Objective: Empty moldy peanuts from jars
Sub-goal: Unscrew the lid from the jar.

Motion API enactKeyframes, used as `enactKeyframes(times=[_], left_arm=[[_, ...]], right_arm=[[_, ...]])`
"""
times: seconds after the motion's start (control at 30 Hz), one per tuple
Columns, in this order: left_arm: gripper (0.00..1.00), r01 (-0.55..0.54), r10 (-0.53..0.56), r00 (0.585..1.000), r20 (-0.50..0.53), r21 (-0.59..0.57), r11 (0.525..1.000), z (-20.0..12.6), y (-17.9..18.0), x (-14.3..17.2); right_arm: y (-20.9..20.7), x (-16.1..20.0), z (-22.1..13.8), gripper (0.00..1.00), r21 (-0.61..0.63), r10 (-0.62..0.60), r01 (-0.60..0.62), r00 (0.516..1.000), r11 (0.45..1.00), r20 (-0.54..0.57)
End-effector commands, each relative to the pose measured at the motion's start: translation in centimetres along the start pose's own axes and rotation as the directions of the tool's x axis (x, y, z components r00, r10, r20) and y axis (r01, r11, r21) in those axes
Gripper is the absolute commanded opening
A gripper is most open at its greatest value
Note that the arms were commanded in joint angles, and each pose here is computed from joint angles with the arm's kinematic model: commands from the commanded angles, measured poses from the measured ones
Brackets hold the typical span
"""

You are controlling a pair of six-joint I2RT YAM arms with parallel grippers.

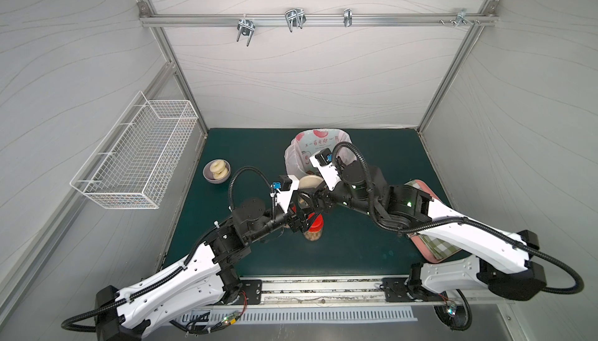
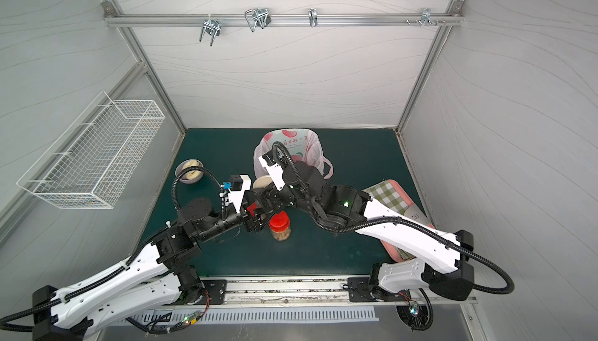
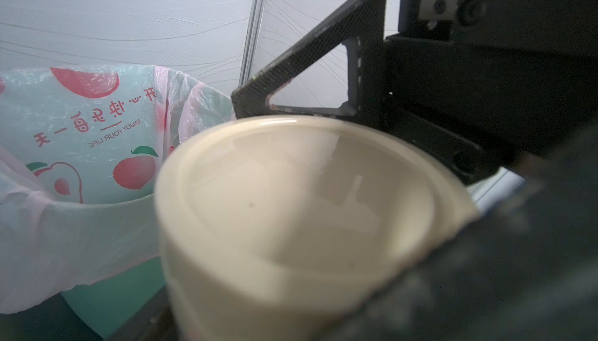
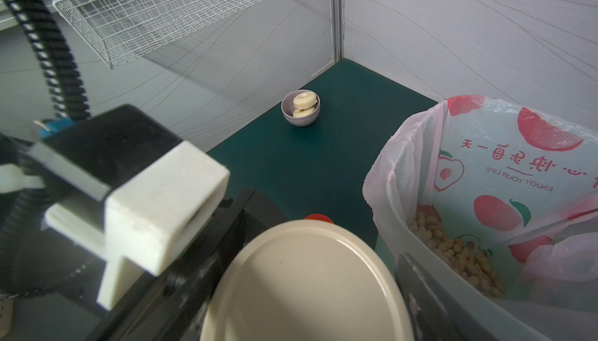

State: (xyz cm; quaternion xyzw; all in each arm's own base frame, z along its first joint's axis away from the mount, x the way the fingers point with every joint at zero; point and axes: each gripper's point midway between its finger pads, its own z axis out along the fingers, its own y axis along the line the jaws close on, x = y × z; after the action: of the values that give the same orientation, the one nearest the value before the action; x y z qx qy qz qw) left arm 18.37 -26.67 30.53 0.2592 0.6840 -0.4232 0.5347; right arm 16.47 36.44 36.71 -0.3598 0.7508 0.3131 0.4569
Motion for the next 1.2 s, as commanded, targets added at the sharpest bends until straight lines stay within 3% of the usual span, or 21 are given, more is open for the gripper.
enactKeyframes(times=[0.0,0.23,0.7,0.9,1.17], left_arm=[[0.00,-0.022,0.005,0.985,0.172,0.098,0.995,-1.4,-2.8,-6.1],[0.00,-0.026,0.000,0.985,0.171,0.147,0.989,-1.7,-3.8,-6.5],[0.00,-0.053,0.024,0.990,0.136,0.211,0.976,-1.3,-5.0,-6.2],[0.00,-0.056,0.028,0.991,0.129,0.217,0.975,-1.2,-5.0,-6.1],[0.00,-0.049,0.025,0.993,0.111,0.219,0.974,-0.5,-4.8,-5.8]], right_arm=[[1.4,-0.4,-1.1,0.62,-0.110,0.020,-0.019,1.000,0.994,0.010],[2.7,-0.3,-2.1,0.59,-0.302,0.046,-0.051,0.999,0.952,-0.023],[3.6,-1.0,-5.1,0.56,-0.615,0.018,-0.043,0.999,0.787,-0.046],[4.4,-1.2,-5.9,0.57,-0.689,0.006,-0.035,0.999,0.724,-0.045],[4.9,-1.5,-6.1,0.62,-0.717,-0.008,-0.038,0.998,0.696,-0.061]])
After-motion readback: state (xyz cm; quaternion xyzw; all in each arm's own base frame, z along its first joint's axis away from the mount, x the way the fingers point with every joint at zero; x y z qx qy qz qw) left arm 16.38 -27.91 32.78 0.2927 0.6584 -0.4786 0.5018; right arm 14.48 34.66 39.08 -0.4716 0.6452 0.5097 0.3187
